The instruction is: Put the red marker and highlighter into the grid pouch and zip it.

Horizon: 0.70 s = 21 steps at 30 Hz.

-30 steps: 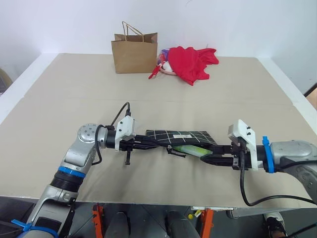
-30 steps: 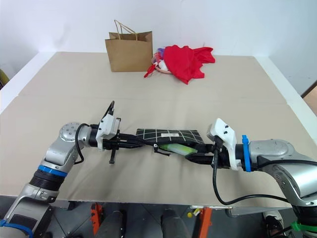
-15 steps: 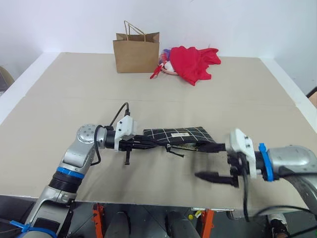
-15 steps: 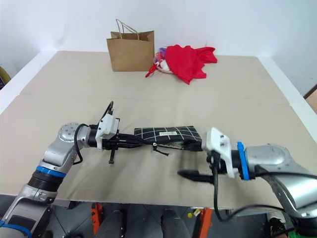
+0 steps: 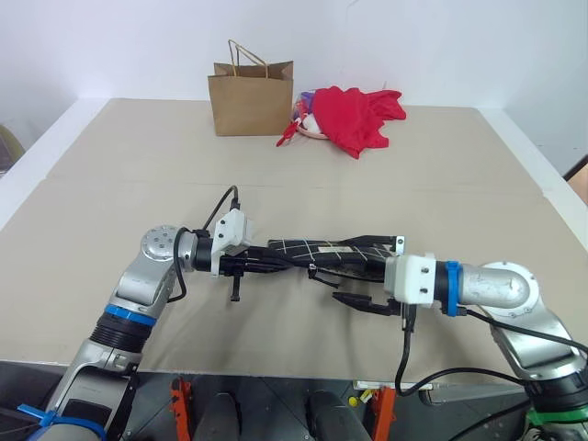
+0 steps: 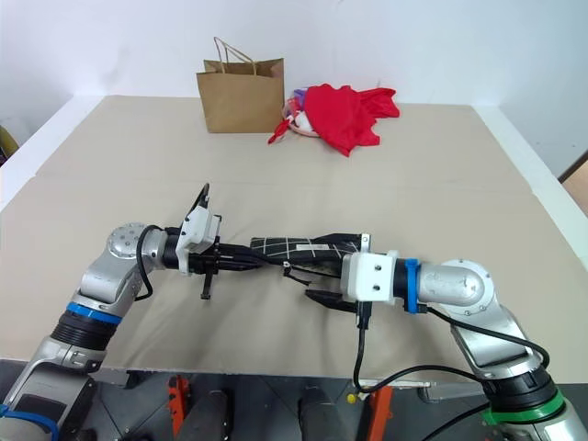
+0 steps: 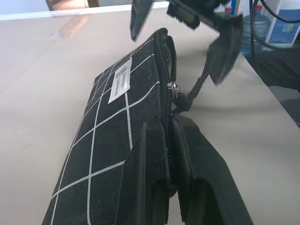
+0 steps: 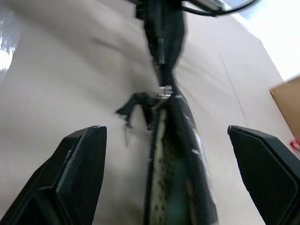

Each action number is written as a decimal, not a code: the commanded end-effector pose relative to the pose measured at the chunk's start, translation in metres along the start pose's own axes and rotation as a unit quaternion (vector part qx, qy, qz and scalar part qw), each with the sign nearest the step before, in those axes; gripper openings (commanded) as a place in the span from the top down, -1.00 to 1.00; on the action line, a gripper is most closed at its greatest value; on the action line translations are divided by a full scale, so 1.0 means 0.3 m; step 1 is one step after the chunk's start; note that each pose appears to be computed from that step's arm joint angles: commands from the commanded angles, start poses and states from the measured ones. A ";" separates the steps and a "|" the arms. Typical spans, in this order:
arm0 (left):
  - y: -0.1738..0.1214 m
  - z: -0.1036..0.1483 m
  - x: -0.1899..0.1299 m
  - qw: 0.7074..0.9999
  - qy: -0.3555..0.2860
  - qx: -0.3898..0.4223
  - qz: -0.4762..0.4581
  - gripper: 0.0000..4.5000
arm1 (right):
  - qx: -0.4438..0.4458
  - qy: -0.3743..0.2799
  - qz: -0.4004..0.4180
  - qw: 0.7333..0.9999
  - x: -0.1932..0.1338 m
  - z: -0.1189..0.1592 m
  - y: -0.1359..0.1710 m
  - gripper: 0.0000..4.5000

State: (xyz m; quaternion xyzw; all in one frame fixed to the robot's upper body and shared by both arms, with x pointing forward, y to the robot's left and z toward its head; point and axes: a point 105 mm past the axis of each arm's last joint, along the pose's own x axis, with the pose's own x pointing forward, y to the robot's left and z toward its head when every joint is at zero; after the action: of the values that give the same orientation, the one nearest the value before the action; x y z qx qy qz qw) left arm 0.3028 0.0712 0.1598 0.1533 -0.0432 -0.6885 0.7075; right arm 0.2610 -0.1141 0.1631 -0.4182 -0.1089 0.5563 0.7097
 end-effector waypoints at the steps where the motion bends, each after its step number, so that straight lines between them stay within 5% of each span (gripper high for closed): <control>1: 0.004 0.055 -0.006 1.000 -0.015 0.027 0.001 1.00 | -0.043 -0.029 0.001 0.999 0.015 0.037 0.004 -0.98; 7: -0.001 0.053 -0.011 1.000 -0.012 0.026 0.003 1.00 | -0.052 -0.056 -0.010 0.997 0.044 0.059 -0.017 -0.98; 11: -0.003 0.053 -0.010 1.000 -0.011 0.027 0.004 1.00 | -0.059 -0.057 -0.004 0.997 0.053 0.053 -0.017 -0.29; 16: -0.005 0.052 -0.012 1.000 -0.010 0.027 0.004 1.00 | -0.066 -0.060 0.003 0.996 0.054 0.051 -0.007 0.88; 21: -0.003 0.049 -0.014 1.000 -0.008 0.027 0.006 1.00 | -0.062 -0.072 0.000 0.995 0.050 0.066 -0.008 0.99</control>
State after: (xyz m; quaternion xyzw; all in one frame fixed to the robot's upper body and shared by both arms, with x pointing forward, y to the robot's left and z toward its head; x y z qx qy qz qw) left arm 0.2994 0.0712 0.1619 0.1583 -0.0441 -0.6878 0.7070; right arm 0.2596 -0.0940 0.1590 -0.4206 -0.1656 0.5800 0.6777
